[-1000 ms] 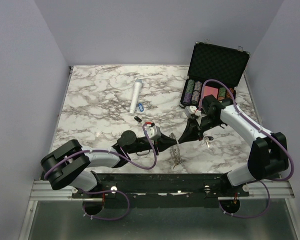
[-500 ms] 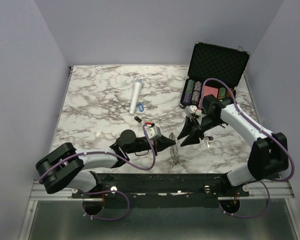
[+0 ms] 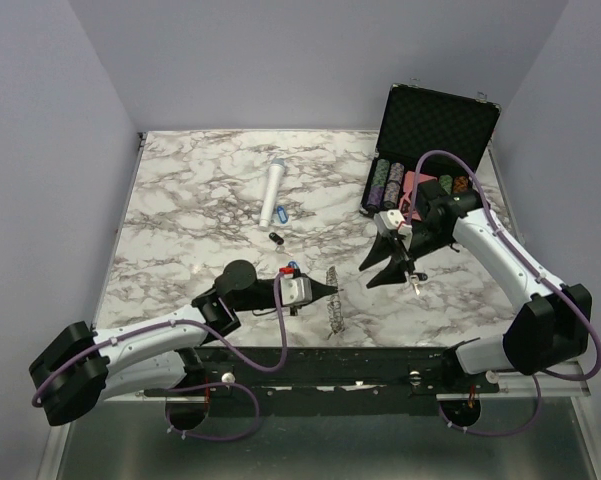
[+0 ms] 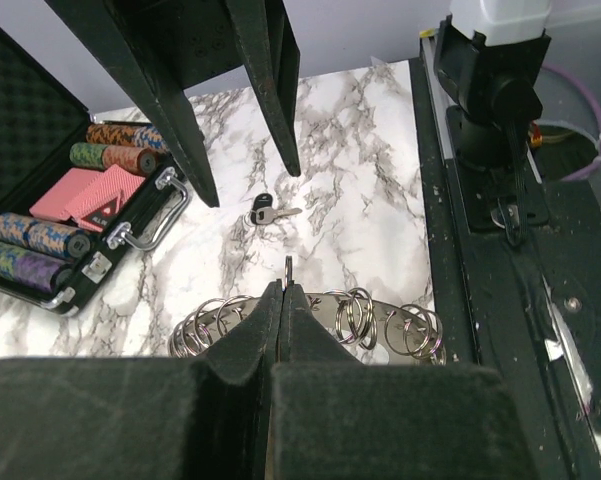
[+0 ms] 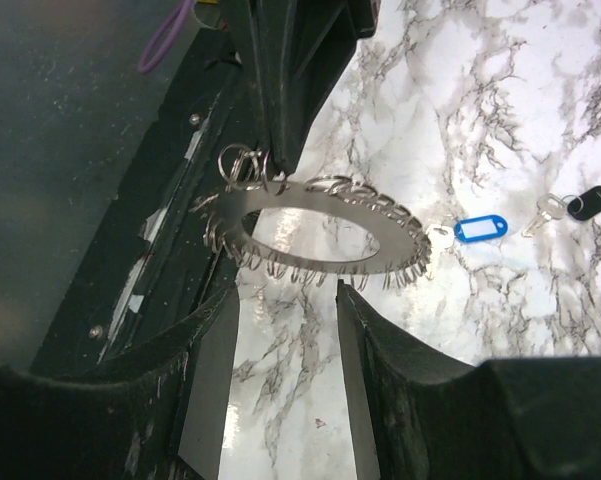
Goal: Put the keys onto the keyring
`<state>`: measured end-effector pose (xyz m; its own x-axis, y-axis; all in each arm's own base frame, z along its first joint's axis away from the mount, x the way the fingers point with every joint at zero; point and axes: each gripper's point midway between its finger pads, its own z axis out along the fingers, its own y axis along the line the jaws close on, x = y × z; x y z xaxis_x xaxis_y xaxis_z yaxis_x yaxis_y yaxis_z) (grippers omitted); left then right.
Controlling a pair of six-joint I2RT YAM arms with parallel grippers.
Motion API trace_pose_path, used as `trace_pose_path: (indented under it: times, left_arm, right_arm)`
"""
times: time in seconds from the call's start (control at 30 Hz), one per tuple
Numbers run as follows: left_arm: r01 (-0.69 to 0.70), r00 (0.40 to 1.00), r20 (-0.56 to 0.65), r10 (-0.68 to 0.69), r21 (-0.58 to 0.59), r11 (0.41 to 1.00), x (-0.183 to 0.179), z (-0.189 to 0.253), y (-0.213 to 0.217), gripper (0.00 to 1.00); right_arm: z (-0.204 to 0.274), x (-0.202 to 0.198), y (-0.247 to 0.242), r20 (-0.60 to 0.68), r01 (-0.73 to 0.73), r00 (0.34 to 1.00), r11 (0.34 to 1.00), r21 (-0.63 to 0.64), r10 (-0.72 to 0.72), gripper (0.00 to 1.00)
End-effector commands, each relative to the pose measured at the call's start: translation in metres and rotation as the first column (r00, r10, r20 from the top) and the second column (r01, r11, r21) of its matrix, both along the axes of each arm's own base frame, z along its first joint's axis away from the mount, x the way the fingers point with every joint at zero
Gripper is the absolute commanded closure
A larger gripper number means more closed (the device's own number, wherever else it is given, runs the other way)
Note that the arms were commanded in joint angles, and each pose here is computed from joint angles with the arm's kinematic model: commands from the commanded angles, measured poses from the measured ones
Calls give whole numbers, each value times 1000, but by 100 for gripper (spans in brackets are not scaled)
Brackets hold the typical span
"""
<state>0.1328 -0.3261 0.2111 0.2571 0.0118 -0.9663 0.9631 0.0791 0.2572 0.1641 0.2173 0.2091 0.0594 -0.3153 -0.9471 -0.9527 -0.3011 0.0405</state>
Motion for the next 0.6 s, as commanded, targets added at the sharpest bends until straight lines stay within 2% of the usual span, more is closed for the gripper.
trace_pose_path:
  times: [0.0,0.2,0.57]
  left_arm:
    - [98,992,79,-98,-3,995,-22,9,7,100]
    - [184,982,-19,-187,-110,977,-49,22,15,100]
    - [199,958,-141,-252,-311,930,-68,48,29,100]
  right_arm:
    - [-5,-18,-5,-33,-15,999,1000,-6,14,47]
    - [2,-23,-4,-32,4,999,1000,15,-3,46]
    - [8,-29,-2,-61,18,998,998,54,-15,41]
